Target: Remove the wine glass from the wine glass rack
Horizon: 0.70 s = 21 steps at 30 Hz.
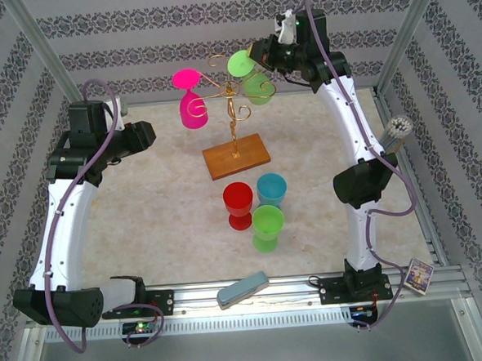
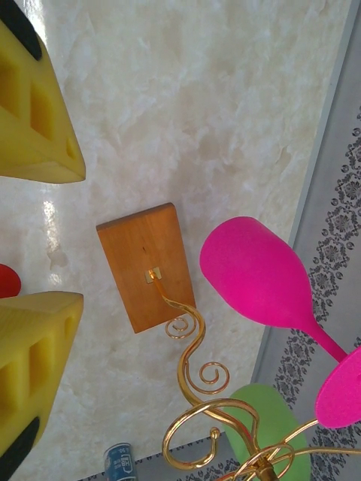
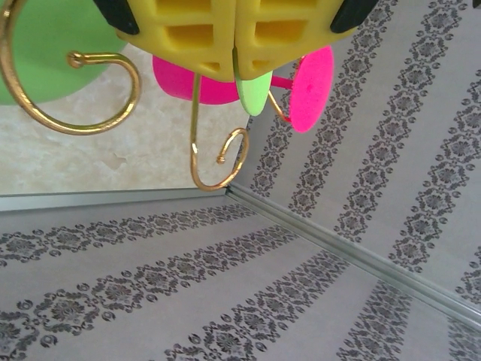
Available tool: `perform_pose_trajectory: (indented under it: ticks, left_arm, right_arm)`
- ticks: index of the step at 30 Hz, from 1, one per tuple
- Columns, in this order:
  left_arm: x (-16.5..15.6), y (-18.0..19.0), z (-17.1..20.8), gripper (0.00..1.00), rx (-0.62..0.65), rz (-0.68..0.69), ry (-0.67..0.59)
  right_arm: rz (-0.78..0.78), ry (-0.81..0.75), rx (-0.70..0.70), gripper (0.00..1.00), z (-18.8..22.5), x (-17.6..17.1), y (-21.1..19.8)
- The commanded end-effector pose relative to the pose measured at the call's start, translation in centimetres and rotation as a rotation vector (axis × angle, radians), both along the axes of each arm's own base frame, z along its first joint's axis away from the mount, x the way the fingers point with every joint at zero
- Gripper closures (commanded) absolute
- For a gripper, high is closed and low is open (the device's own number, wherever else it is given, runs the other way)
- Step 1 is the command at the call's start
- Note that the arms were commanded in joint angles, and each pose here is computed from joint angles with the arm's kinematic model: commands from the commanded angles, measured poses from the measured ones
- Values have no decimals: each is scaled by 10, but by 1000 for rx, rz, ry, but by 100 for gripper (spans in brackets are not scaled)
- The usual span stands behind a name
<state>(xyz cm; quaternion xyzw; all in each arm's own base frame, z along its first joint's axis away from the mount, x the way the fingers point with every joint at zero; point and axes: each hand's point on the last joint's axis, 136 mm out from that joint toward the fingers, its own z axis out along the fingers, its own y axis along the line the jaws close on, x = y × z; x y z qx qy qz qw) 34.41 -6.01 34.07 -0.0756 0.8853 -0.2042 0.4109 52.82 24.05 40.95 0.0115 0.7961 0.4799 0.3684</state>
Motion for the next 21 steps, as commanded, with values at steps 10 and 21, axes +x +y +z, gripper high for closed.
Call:
perform_pose_trajectory:
  ticks: [10,21]
  left_arm:
    - [-3,0,5,57,35,-10,-23]
    - [-3,2,2,57,46,-6,-13]
  right_arm:
    - [48,-59,62,100,17,10,21]
    - [23,-54,90,100,9,27,24]
